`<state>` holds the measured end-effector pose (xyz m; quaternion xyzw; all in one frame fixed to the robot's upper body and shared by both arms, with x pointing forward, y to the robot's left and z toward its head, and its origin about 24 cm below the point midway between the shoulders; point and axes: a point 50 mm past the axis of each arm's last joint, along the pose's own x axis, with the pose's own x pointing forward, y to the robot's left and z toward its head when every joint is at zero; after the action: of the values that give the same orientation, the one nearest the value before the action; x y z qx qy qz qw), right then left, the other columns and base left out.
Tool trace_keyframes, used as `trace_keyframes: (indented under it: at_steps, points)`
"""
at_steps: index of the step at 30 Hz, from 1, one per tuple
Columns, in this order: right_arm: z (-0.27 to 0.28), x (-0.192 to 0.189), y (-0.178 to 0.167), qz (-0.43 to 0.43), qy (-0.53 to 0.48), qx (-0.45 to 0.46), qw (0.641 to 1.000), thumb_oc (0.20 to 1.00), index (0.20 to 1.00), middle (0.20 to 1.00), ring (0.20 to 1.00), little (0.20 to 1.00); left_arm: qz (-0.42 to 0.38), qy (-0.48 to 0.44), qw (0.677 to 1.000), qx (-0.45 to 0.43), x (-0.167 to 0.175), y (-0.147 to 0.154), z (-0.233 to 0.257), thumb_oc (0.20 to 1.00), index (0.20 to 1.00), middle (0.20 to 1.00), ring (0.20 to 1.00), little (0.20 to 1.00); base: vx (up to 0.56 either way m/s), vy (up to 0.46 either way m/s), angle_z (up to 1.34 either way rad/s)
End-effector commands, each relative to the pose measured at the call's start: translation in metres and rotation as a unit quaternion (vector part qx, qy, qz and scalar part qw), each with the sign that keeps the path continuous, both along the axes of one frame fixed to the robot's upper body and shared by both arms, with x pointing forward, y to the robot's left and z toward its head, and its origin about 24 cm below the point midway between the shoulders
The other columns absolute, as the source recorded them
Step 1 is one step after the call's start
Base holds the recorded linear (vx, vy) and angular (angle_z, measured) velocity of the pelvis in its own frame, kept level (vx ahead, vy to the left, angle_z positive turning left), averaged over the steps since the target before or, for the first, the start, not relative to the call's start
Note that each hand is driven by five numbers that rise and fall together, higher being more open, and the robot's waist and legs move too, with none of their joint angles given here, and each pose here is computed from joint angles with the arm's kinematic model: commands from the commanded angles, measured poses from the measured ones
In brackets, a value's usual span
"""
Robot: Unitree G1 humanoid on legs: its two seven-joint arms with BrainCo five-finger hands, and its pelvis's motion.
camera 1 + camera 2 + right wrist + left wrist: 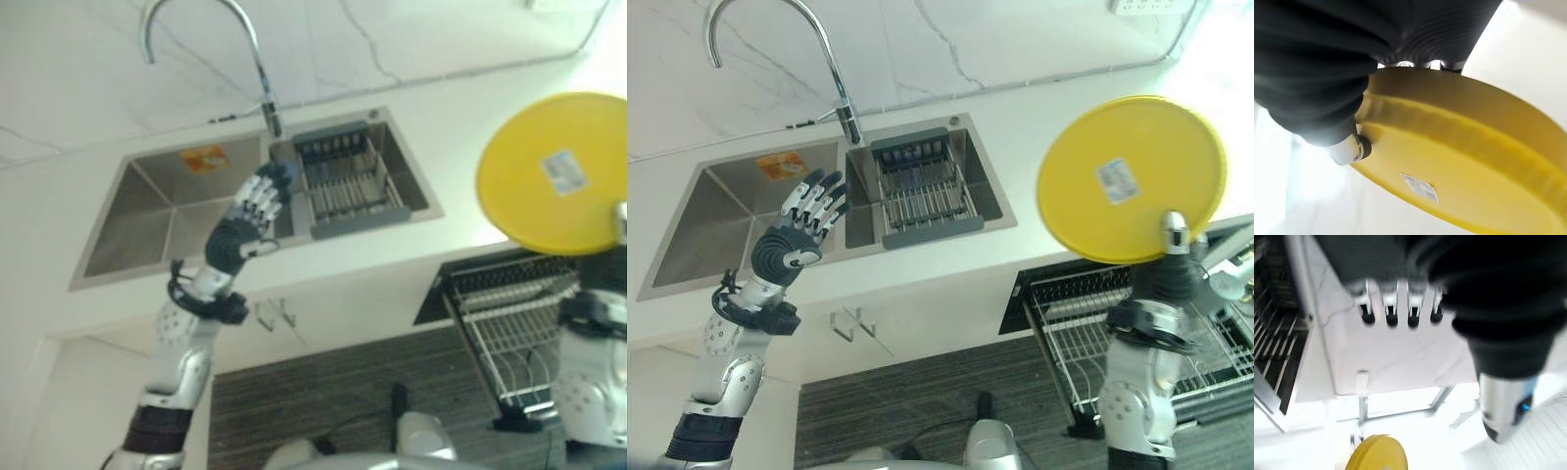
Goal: Place the dishes in the dishwasher.
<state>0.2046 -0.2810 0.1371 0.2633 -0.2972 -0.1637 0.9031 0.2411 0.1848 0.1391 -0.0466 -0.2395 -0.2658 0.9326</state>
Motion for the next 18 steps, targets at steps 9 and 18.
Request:
trace_keyframes:
  at_steps: [9, 18]
  points:
    - [0.038, 0.013, 0.009, 0.001, -0.085, -0.041, 0.996, 0.2, 0.2, 0.2, 0.2, 0.2, -0.029, -0.041, 0.997, 0.064, -0.015, -0.014, 0.014, 1.0, 1.0, 1.0, 1.0, 1.0, -0.19, 0.094, -0.7]
    - [0.046, 0.011, 0.032, 0.007, -0.116, -0.056, 0.992, 0.2, 0.2, 0.2, 0.2, 0.2, -0.018, -0.037, 0.994, 0.102, -0.007, -0.024, 0.011, 1.0, 1.0, 1.0, 1.0, 1.0, -0.08, -0.425, -0.51]
